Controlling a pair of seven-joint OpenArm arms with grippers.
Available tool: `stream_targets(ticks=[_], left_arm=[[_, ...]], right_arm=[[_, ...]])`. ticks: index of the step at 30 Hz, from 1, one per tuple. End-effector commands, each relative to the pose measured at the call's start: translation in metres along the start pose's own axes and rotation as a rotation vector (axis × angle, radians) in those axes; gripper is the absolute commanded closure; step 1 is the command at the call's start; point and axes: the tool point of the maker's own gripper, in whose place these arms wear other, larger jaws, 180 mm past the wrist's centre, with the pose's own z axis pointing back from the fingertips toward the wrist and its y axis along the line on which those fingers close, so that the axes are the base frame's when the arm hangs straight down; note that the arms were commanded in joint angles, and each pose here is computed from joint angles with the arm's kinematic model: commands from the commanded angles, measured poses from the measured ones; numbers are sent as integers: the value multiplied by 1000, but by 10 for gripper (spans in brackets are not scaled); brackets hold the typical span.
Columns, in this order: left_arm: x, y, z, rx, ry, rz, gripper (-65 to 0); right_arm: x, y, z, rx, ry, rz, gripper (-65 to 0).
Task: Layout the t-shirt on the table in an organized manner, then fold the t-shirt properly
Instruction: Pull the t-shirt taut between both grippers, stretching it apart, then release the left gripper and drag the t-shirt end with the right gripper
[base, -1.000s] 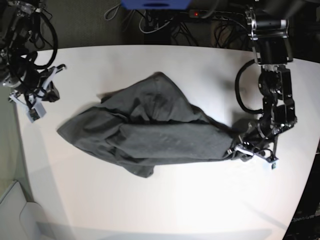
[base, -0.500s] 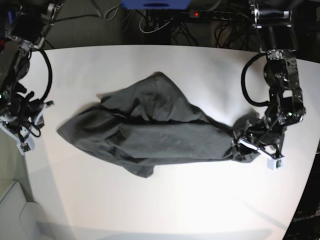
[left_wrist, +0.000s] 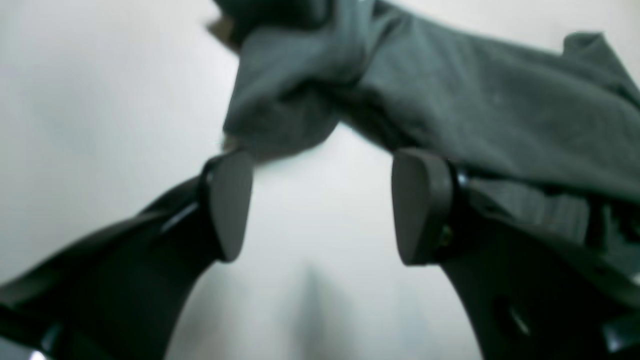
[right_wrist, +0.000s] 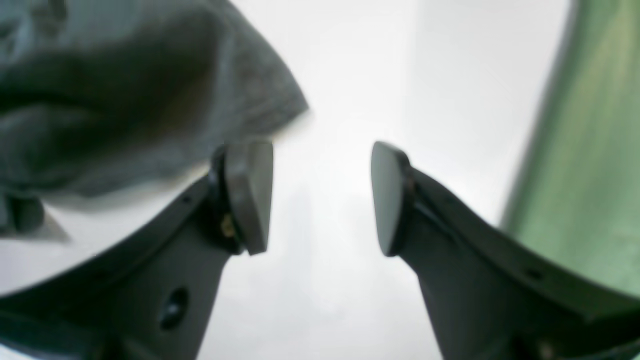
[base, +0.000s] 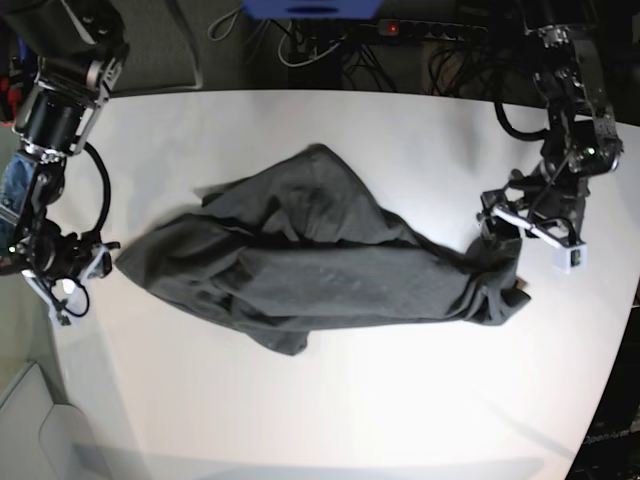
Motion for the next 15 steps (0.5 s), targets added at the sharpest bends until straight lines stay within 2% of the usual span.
stream_targets(ticks=[1, 4, 11, 15], left_arm=[[15, 3, 8, 8, -54, -13, -427], [8, 9, 16, 23, -49, -14, -427], [-1, 15, 21, 40, -31, -11, -427], [-3, 16, 20, 41, -27, -9, -427]], right_arm=[[20, -1, 2, 3, -59, 16, -327], [22, 14, -13, 50, -76, 38, -329], [36, 21, -22, 82, -154, 26, -327], [31, 19, -36, 116, -117, -25, -327]])
